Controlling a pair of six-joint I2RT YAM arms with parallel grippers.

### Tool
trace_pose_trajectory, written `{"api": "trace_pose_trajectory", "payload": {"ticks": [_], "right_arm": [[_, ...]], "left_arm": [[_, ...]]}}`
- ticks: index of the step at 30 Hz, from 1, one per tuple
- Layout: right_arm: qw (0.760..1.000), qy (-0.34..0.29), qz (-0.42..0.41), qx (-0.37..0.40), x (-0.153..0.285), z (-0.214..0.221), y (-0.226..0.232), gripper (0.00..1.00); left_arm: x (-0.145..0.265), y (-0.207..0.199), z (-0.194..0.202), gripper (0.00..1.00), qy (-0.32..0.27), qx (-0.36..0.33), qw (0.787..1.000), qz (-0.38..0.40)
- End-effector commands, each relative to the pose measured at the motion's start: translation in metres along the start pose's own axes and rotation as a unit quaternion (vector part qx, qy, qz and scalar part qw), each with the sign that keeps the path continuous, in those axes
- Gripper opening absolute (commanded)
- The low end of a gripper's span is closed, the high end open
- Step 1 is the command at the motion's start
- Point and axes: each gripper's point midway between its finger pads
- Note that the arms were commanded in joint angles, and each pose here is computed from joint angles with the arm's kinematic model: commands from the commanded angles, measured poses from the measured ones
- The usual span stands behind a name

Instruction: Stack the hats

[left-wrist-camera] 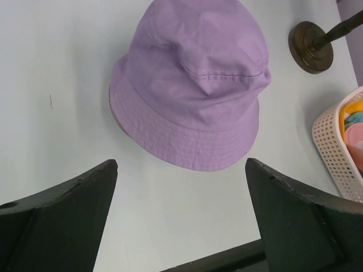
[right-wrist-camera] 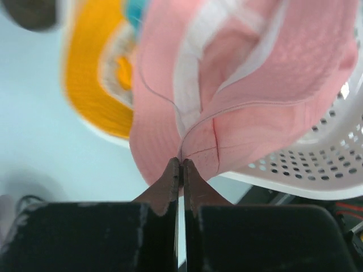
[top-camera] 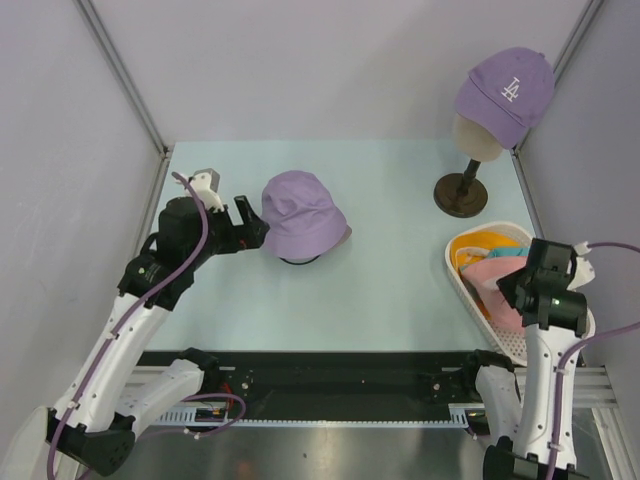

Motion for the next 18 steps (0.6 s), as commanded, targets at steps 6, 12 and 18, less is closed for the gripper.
{"api": "trace_pose_trajectory", "payload": {"ticks": [6, 12, 18], "right_arm": [[0.971, -0.154, -0.181, 0.013, 0.1, -0.102, 0.083, 0.0], [0.948, -0.096, -0.304, 0.02, 0.117, -0.081, 0.132, 0.0], [0.942, -0.068, -0.318, 0.086, 0.114, -0.043, 0.16, 0.0]], "left_arm": [[0.021, -0.019, -0.033, 1.0, -0.047, 0.004, 0.998, 0.028], [0.02, -0.016, -0.026, 1.0, -0.039, 0.005, 0.999, 0.025], [0.019, -0.013, -0.025, 1.0, -0.032, -0.006, 0.999, 0.018]]}}
Point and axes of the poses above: each gripper's point midway between its finger pads, its own x axis back along the fingers, its own y axis along the line the jaws close on, z = x × y, and after that the axes turned 5 degrees about x, right-handed
